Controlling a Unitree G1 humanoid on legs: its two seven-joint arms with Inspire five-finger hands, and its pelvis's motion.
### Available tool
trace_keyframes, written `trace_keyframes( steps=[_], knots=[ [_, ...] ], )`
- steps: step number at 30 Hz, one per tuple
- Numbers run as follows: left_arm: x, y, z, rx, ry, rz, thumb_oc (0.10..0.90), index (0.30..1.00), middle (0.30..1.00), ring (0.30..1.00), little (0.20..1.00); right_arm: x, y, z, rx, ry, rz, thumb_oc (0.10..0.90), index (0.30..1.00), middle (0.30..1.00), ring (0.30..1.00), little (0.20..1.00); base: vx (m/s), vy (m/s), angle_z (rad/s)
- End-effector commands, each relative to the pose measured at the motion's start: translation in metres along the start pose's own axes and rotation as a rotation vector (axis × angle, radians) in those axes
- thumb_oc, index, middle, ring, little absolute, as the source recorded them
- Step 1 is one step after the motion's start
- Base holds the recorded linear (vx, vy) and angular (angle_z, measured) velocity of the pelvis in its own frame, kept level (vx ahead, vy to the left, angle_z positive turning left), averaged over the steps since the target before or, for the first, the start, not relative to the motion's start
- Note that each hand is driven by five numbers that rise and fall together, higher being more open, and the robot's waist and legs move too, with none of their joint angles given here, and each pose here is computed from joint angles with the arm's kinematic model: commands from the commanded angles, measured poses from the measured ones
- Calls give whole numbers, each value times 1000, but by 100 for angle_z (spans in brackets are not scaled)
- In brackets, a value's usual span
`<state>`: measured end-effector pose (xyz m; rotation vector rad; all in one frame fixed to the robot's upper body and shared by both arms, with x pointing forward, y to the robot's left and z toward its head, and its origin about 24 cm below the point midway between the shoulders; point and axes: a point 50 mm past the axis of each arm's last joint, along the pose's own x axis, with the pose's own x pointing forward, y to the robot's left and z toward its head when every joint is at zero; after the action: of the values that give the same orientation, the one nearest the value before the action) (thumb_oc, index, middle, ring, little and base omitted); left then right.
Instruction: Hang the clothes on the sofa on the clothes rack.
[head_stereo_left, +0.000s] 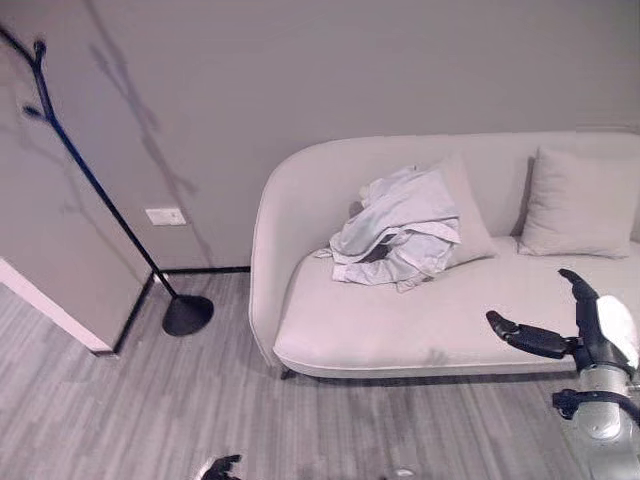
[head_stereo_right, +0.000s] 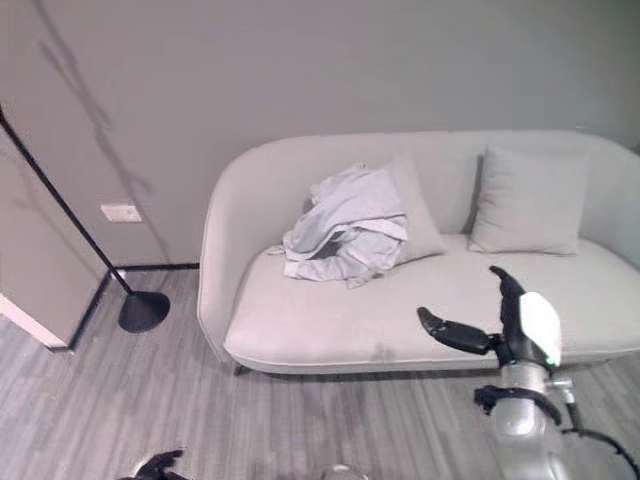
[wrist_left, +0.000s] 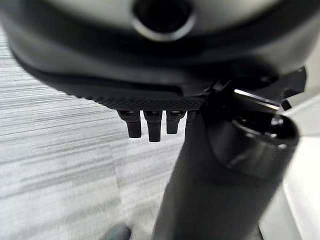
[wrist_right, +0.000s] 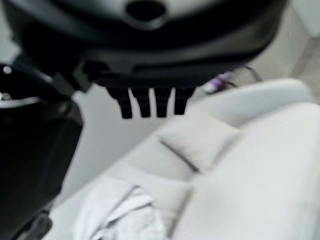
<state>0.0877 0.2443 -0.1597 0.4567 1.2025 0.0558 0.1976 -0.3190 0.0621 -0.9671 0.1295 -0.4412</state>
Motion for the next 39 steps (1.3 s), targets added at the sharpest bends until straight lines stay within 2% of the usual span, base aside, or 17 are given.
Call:
trace_keyframes(
  steps=[1, 6, 10, 13, 14, 18, 20, 24, 26, 28, 33, 34, 39],
  knots=[
    [-1, -16, 21, 10, -108, -26, 800, 900, 900, 900, 900, 25, -67, 46, -59, -233, -331, 800, 900, 900, 900, 900, 185, -153, 4],
    [1, -16, 43, 77, -186, -16, 800, 900, 900, 900, 900, 25, -87, 37, -119, -193, -448, 800, 900, 900, 900, 900, 138, -228, 16],
    [1, -12, 48, 75, -199, 2, 800, 900, 900, 900, 900, 23, -89, 33, -125, -182, -458, 800, 900, 900, 900, 900, 214, -292, 46],
    [0, -13, 29, -7, -139, 18, 800, 900, 900, 900, 900, 20, -87, 31, -160, -197, -393, 800, 900, 900, 900, 900, 354, -498, 48],
    [-2, -19, 21, -88, -110, 12, 800, 900, 900, 900, 900, 23, -87, 37, -169, -248, -347, 800, 900, 900, 900, 900, 317, -619, 40],
    [-2, -23, 21, -165, -109, -1, 800, 900, 900, 900, 900, 27, -82, 45, -144, -322, -237, 800, 900, 900, 900, 900, 137, -389, 8],
    [-2, -19, 30, -189, -147, 12, 800, 900, 900, 900, 900, 32, -74, 50, -258, -380, -131, 800, 900, 900, 900, 900, 130, -419, 38],
    [-4, -24, 43, -137, -223, 15, 800, 900, 900, 900, 900, 37, -62, 50, -455, -436, -72, 800, 900, 900, 900, 900, 170, -151, 34],
    [-4, -25, 43, -128, -226, 12, 800, 900, 900, 900, 900, 40, -58, 49, -477, -438, -61, 800, 900, 900, 900, 900, 134, 38, 29],
    [-3, -25, 40, -130, -198, 22, 800, 900, 900, 900, 900, 48, -47, 34, -586, -393, -10, 800, 900, 900, 900, 900, 218, 118, 36],
    [-4, -32, 27, -93, -145, 25, 800, 900, 900, 900, 900, 49, -32, 29, -581, -371, 24, 800, 900, 900, 900, 900, 327, 221, 48],
    [-4, -33, 19, -51, -118, 17, 800, 900, 900, 900, 900, 49, -19, 25, -573, -355, 63, 800, 900, 900, 900, 900, 345, 328, -7],
    [0, -5, 28, -54, -161, 99, 800, 900, 900, 900, 900, 54, 19, 30, -577, -365, 142, 800, 900, 900, 900, 900, 239, 234, -48]
  ],
)
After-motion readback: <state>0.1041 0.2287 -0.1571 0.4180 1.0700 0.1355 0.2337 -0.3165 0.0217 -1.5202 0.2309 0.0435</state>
